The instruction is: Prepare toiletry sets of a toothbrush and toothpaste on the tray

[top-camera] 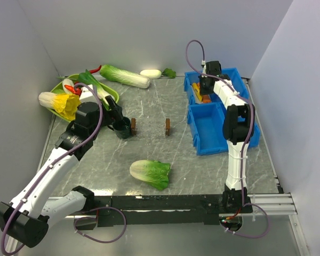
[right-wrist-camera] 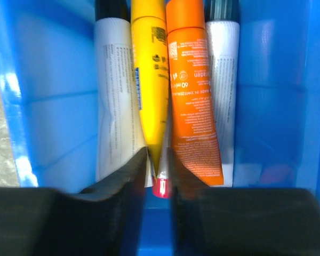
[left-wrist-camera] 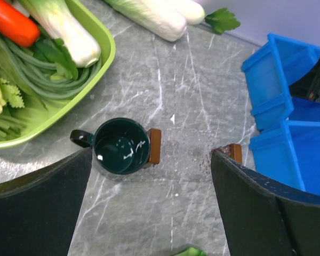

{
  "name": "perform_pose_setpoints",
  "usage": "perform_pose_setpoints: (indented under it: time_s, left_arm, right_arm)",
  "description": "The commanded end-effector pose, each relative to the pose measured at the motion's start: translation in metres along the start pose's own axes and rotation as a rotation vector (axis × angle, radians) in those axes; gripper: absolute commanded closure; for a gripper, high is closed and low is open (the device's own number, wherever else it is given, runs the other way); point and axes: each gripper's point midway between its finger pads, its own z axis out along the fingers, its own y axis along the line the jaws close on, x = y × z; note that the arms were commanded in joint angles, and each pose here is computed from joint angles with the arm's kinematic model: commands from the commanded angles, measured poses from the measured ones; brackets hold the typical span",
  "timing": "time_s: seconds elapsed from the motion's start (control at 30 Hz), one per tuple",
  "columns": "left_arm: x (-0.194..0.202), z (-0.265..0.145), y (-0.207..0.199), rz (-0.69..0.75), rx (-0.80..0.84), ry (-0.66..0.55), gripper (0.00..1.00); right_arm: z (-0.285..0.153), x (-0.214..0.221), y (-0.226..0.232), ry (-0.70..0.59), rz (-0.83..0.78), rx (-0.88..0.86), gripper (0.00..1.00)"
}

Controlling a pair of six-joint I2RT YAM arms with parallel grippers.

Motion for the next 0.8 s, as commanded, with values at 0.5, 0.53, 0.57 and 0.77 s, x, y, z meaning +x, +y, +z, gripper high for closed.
perform_pose_setpoints:
  time_s: [0.5, 0.53, 0.57, 0.77]
  left_arm:
    - [-0.009, -0.013, 0.003, 0.089, -0.001, 0.006, 0.04]
    - [-0.009, -0.012, 0.002, 0.097, 0.004, 0.009, 0.04]
    - [-0.008, -0.01, 0.001, 0.111, 0.008, 0.014, 0.03]
    - [-0.013, -0.005, -0.005, 0.203, 0.037, 0.014, 0.04]
  right_arm:
    - [0.015, 0.008, -0.005, 0.044, -0.033, -0.04, 0.68]
    - [0.017, 0.011, -0.005, 0.053, -0.035, -0.045, 0.68]
    - [0.017, 0.012, -0.005, 0.058, -0.039, -0.052, 0.68]
    - [0.02, 0.018, -0.005, 0.076, -0.043, -0.054, 0.9]
